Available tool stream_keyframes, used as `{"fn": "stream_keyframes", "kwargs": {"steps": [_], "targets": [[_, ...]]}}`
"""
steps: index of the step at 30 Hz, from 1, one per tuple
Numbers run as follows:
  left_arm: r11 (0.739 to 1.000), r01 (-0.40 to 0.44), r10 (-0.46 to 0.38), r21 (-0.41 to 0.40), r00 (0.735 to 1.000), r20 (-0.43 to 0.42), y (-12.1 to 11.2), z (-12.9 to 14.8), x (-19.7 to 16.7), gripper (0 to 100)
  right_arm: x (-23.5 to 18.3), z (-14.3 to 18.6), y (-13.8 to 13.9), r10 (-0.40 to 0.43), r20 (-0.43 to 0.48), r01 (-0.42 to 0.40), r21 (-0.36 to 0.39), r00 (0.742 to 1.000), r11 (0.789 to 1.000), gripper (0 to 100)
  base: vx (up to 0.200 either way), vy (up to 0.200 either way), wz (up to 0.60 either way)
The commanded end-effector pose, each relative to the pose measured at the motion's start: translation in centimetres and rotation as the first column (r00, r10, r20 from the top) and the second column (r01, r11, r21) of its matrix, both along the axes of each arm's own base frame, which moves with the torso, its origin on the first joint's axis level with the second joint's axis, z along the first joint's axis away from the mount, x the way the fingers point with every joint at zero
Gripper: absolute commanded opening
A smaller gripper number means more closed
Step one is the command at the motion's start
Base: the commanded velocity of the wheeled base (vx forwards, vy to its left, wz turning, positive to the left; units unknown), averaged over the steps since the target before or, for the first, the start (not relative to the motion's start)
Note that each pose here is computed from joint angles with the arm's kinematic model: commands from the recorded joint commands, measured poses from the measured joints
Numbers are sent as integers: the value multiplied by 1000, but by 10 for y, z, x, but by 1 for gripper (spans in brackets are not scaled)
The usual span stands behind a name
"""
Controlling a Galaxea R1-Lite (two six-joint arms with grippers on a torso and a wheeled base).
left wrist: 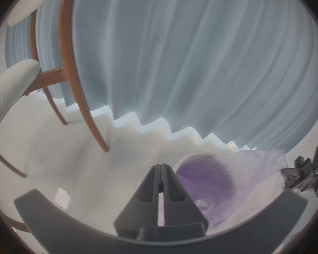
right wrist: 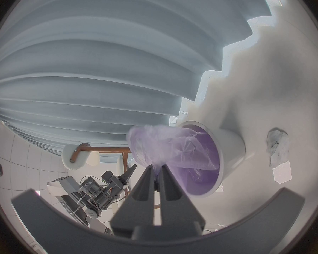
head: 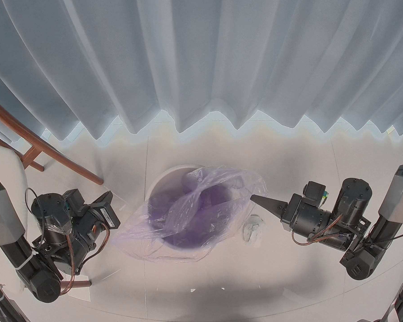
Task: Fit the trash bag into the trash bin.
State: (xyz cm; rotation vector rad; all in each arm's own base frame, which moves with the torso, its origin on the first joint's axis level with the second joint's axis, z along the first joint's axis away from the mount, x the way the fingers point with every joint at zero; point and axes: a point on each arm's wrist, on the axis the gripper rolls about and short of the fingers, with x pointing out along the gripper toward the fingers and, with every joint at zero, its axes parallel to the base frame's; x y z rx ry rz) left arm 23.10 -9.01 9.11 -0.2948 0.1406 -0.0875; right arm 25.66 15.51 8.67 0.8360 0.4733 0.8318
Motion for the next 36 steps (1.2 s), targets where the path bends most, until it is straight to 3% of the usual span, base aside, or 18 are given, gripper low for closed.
{"fn": "stream_keyframes", "kwargs": {"steps": [1,5,8,10,13,15,25,30,33,34,36], "targets": [[983,180,-181,-35,983,-29,0,2,-25,0,-5,10,0,10,33,-11,20,999,1000,0,0,0,0],[950,294,-300,-103,953,-45,4,4,-37,0,-5,10,0,12,33,-12,20,999,1000,0,0,0,0],[941,287,-295,-177,955,-20,2,9,-32,0,-5,10,0,10,33,-11,20,999,1000,0,0,0,0],[920,275,-276,-278,961,36,-3,20,-15,0,-5,11,0,9,36,-9,21,999,1000,0,0,0,0],[872,234,-249,-429,968,23,-5,21,-10,0,-5,12,0,9,39,-10,22,999,1000,0,0,0,0],[858,218,-242,-466,970,9,-3,20,-12,0,-6,12,-1,9,39,-10,22,999,1000,0,0,0,0],[909,246,-293,-336,951,-95,11,7,-58,0,-5,13,-2,3,45,-4,21,999,1000,0,0,0,0],[939,170,-224,-300,962,-155,5,-3,-58,0,-4,11,-1,3,41,-4,17,999,1000,0,0,0,0],[954,87,-153,-287,964,-216,2,-16,-54,0,-5,11,-1,4,40,-5,16,999,1000,0,0,0,0],[960,5,-80,-279,963,-257,0,-27,-50,0,-5,12,-1,6,44,-7,18,999,1000,0,0,0,0],[967,-11,-65,-254,956,-287,-1,-35,-47,0,-6,14,-1,7,49,-8,21,999,1000,0,0,0,0]]}}
